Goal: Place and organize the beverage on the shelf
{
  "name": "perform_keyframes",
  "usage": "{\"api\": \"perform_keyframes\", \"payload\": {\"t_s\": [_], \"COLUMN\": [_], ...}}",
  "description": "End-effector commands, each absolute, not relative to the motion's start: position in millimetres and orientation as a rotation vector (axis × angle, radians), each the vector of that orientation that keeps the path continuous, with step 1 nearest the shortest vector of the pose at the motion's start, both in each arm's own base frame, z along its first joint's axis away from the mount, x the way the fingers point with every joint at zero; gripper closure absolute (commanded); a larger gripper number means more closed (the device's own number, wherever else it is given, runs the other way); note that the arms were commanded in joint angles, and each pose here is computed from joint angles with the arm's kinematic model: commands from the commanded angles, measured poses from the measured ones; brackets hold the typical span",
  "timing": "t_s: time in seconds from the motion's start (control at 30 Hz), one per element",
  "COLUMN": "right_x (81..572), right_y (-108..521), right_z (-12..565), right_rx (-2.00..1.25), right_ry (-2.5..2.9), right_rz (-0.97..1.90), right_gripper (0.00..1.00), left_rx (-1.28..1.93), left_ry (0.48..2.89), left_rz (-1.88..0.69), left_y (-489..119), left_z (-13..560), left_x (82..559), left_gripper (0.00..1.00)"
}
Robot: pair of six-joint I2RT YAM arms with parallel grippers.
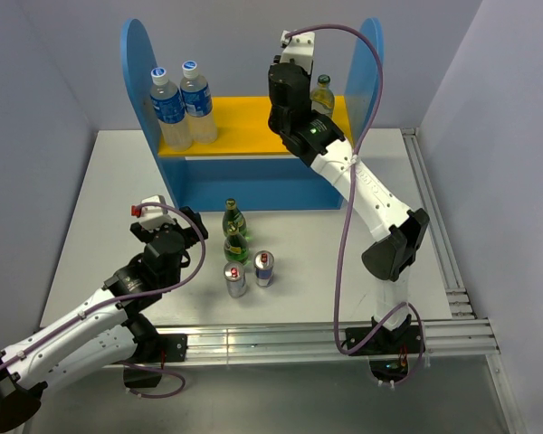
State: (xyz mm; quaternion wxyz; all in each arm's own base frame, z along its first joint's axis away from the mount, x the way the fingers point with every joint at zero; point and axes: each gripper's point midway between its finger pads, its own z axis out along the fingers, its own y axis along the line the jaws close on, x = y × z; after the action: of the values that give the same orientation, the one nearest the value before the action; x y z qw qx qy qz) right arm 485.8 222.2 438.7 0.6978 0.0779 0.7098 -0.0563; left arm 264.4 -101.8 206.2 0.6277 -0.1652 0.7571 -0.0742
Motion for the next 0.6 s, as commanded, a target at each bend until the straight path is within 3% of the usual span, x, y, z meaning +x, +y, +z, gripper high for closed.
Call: {"api": "perform_keyframes", "payload": {"t_s": [0.0,0.07,0.1,0.2,0.57], "right_x": [487.1,486.7,486.2,484.5,450.1], "right_y": [222.1,225.0,225.1,228.0,229.1], "right_z": [455.3,451.6,450.4,446.2,447.3], "right_rx": [0.219,0.21,0.213,0.207,0.213], "right_ry": [1.53,1.542,1.545,1.555,1.552], "right_rz": [-0.067,-0.062,-0.065,-0.062,-0.043], "right_gripper": [0.64,0.47,0.33,0.21,0.18], "left_rx": [-0.389,-0.393,-0.392,-0.394,-0.398], "left_ry": [1.72,1.717,1.719,1.717,1.716], "left_rz": [-0.198,-0.201,-0.198,-0.202,-0.195], "left_y": [-103.8,-103.4,-103.2,-103.1,-101.7], "left_z": [210.9,211.7,210.8,211.5,211.3], "left_x": [265.4,265.3,265.1,264.9,264.6], "left_gripper": [0.01,0.01,0.01,0.01,0.01]}}
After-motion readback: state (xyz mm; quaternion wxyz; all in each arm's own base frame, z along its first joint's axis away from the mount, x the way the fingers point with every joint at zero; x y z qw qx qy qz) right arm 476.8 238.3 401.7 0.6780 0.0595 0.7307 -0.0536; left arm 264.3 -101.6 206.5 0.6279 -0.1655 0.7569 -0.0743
